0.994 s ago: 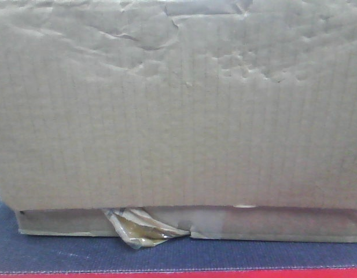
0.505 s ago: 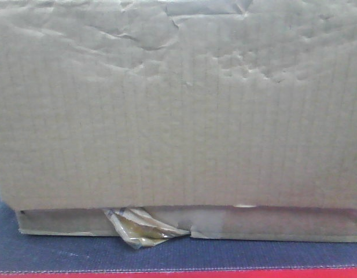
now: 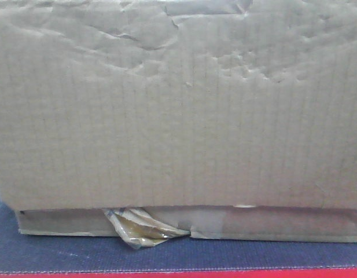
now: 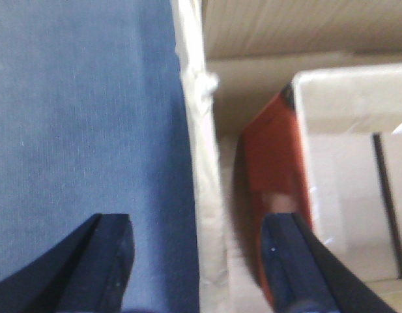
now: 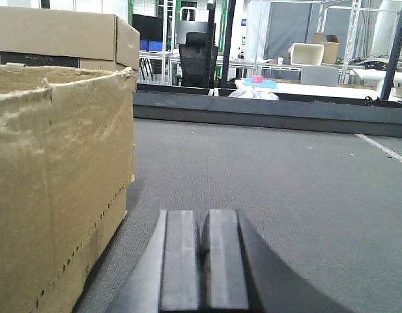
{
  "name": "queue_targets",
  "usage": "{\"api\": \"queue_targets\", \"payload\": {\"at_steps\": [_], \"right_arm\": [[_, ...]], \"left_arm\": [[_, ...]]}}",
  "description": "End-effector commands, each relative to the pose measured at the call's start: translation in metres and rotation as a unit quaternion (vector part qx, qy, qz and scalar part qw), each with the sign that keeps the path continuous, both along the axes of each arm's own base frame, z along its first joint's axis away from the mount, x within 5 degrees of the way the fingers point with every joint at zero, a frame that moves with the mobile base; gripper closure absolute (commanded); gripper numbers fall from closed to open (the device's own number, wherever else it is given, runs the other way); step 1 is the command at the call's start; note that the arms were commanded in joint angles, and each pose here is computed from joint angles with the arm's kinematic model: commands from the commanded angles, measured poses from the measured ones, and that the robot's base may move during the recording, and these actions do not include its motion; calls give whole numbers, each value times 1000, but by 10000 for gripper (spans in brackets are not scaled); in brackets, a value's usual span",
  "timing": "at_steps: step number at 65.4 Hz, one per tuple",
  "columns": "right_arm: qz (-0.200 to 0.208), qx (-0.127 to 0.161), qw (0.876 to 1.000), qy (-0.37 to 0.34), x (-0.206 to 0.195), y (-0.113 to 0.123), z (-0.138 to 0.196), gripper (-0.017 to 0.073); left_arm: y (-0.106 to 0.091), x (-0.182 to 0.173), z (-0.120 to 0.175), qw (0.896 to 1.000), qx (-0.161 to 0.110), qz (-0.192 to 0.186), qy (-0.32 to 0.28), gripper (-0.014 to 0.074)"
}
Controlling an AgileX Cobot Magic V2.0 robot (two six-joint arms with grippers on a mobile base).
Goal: Stack two boxes on right shelf middle
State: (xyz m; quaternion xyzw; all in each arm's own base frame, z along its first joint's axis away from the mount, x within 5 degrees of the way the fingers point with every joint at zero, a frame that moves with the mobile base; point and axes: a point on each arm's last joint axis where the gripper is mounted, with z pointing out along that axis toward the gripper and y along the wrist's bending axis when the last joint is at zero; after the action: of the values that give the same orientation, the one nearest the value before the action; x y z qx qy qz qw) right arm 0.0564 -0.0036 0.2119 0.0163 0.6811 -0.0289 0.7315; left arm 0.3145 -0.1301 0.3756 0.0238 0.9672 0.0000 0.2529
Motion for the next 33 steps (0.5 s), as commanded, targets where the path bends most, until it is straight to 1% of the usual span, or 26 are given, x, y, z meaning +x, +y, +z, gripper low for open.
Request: {"api": "queue_targets", "payload": {"at_steps": [1, 6, 12, 16, 22, 28, 33], "right_arm": [[-2, 0, 1000, -11, 0, 0, 2, 720], [-2, 0, 1000, -11, 0, 0, 2, 720], [-2, 0, 1000, -11, 0, 0, 2, 720], [-2, 0, 1000, -11, 0, 0, 2, 720], [-2, 0, 1000, -11, 0, 0, 2, 720], [-2, 0, 1000, -11, 0, 0, 2, 720], [-2, 0, 1000, -11, 0, 0, 2, 720]], "left_arm": [[2, -2, -3, 1000, 2, 1, 4, 254], [6, 0, -6, 1000, 8, 6, 7, 254], [9, 3, -11, 1000, -2, 14, 19, 254], [7, 5, -15, 1000, -6, 14, 27, 254], [6, 8, -19, 999, -5, 14, 33, 254], [2, 9, -23, 999, -15, 12, 43, 254], [0, 10, -26, 999, -15, 11, 48, 255]]}}
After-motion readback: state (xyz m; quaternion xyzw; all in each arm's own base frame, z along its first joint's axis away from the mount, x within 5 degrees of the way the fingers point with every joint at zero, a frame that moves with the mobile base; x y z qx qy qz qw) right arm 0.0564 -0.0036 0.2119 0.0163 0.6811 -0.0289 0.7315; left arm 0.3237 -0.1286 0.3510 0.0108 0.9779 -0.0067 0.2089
